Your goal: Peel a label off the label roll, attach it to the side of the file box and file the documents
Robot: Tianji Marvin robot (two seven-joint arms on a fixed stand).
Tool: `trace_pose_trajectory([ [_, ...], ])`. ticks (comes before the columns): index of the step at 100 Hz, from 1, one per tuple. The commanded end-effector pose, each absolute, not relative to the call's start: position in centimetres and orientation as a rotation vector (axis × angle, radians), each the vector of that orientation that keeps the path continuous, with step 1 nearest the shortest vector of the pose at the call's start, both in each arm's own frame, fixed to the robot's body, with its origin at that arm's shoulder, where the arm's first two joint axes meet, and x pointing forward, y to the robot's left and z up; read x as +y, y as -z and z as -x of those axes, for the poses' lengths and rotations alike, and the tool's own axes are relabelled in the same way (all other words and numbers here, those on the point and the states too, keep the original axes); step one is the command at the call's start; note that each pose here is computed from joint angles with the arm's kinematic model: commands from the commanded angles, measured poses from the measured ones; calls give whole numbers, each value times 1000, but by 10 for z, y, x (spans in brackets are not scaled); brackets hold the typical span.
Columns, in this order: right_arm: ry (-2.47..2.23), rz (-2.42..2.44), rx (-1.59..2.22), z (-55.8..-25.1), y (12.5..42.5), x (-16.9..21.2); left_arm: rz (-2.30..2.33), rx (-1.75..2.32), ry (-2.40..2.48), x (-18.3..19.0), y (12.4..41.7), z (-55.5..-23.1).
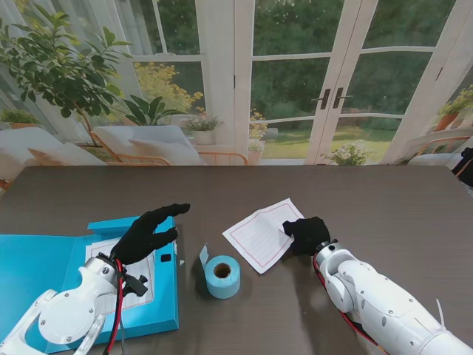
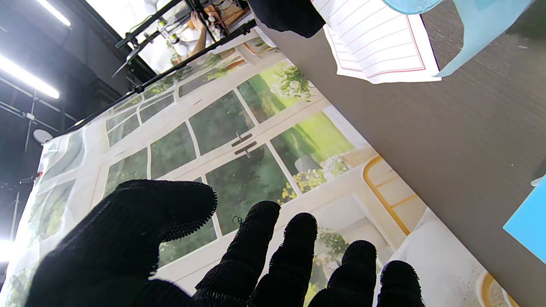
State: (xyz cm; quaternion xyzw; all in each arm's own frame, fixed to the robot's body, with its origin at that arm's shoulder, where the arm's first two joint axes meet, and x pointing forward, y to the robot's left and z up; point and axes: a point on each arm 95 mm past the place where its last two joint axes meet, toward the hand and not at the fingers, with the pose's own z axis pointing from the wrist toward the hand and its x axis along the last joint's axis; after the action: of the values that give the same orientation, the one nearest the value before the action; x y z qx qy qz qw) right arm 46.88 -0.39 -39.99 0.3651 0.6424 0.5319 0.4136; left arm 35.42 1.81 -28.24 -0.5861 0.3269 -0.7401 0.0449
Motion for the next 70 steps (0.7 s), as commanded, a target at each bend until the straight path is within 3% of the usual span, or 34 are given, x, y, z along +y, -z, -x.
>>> trace_pose_trajectory([
  [1,-1344,-908,1608,-470,402,2,1808,1014,2264,15,282,-352],
  [70,-1492,-761,1458,-478,388,9,1861,980,2251,13,280,-350],
])
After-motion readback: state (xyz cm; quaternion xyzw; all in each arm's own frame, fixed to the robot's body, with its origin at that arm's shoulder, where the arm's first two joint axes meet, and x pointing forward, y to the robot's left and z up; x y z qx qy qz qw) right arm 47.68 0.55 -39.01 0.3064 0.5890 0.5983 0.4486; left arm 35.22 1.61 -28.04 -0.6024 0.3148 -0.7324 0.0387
